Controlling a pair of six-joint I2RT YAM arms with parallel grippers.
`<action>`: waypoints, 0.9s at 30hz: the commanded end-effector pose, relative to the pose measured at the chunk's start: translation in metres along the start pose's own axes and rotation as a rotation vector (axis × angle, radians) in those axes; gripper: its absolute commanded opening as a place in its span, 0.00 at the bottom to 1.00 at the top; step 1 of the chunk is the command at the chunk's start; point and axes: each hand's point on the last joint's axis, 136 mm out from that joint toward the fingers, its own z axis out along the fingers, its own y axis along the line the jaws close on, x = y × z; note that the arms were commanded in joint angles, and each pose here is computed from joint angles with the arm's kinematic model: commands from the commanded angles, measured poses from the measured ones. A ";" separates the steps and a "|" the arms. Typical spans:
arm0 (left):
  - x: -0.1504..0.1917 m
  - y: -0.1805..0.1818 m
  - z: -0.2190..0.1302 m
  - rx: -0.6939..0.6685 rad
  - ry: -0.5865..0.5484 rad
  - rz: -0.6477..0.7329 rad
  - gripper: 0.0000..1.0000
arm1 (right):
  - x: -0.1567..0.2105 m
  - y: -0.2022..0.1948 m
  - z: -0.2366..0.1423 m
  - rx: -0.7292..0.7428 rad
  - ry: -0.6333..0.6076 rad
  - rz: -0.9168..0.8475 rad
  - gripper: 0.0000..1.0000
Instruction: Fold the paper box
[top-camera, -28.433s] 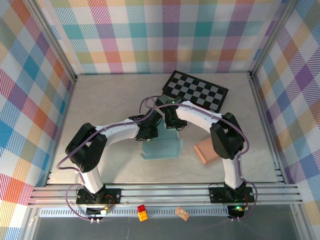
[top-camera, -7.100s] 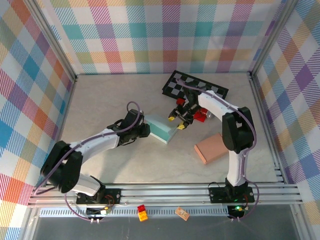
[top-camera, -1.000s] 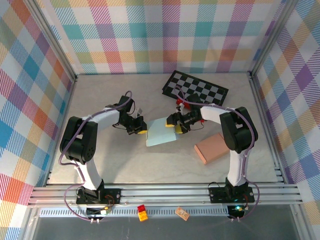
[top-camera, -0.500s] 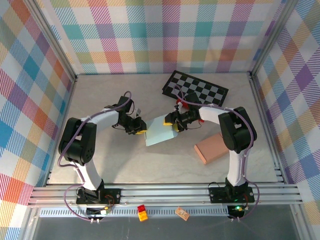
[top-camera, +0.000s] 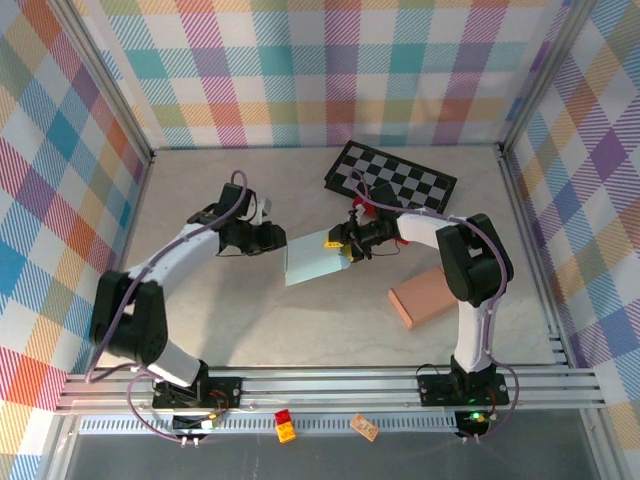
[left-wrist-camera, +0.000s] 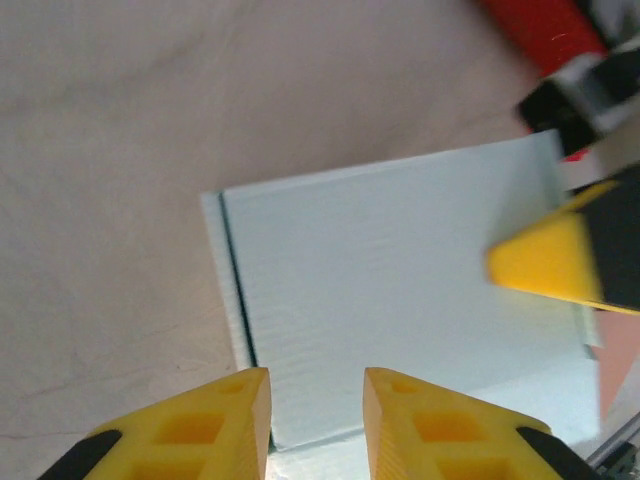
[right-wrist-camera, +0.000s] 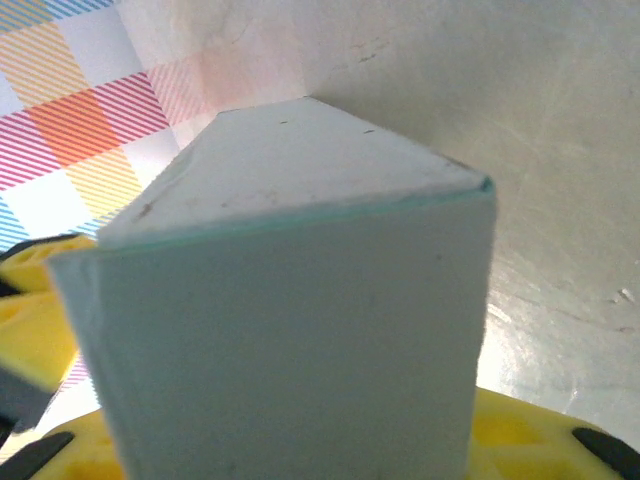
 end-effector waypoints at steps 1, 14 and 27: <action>-0.008 -0.027 -0.021 0.042 -0.110 0.218 0.32 | 0.011 0.015 -0.008 -0.020 0.025 0.129 0.39; 0.077 -0.111 -0.061 0.282 0.023 0.955 0.42 | 0.054 0.014 -0.033 0.028 0.140 0.633 0.40; 0.099 -0.078 -0.037 0.066 0.122 1.221 1.00 | 0.060 -0.004 -0.033 0.057 0.195 0.775 0.38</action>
